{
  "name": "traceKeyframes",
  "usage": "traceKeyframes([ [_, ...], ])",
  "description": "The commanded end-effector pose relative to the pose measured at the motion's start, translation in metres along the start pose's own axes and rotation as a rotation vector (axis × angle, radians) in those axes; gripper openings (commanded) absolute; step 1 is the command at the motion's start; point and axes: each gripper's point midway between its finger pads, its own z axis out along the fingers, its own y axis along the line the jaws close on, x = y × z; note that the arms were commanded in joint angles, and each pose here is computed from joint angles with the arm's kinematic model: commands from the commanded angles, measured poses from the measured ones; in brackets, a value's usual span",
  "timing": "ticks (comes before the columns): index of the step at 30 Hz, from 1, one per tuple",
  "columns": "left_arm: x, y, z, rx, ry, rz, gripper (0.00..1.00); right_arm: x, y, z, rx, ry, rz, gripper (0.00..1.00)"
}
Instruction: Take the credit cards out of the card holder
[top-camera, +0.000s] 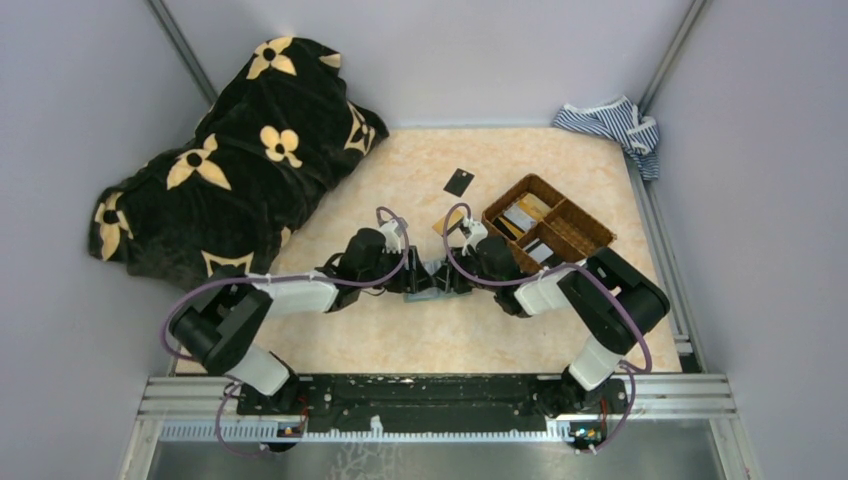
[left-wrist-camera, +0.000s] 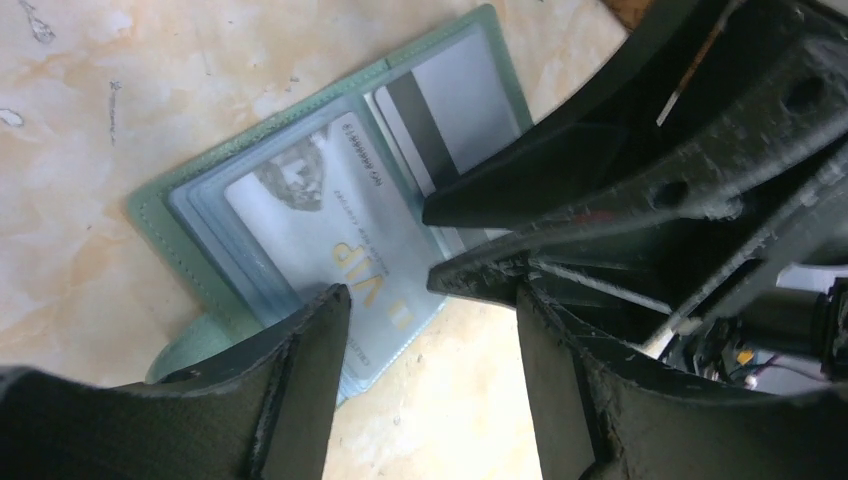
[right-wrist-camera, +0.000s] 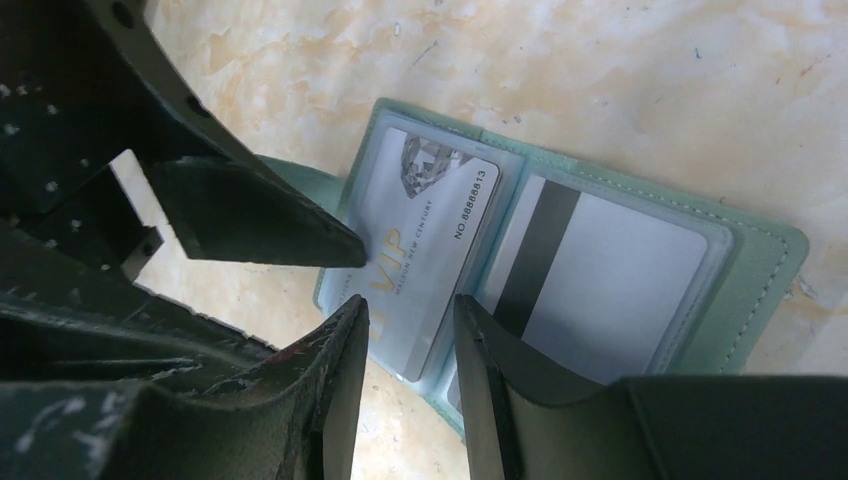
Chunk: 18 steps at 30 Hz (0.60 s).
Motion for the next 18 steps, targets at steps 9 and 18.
traceKeyframes([
  [9, 0.023, 0.02, 0.008, 0.019, 0.066, -0.057, 0.68, -0.01, -0.002, -0.003, -0.001, -0.05, -0.015, 0.38],
  [18, 0.013, 0.017, -0.004, 0.017, 0.046, -0.047, 0.67, 0.004, -0.012, 0.003, 0.011, -0.013, 0.0, 0.4],
])
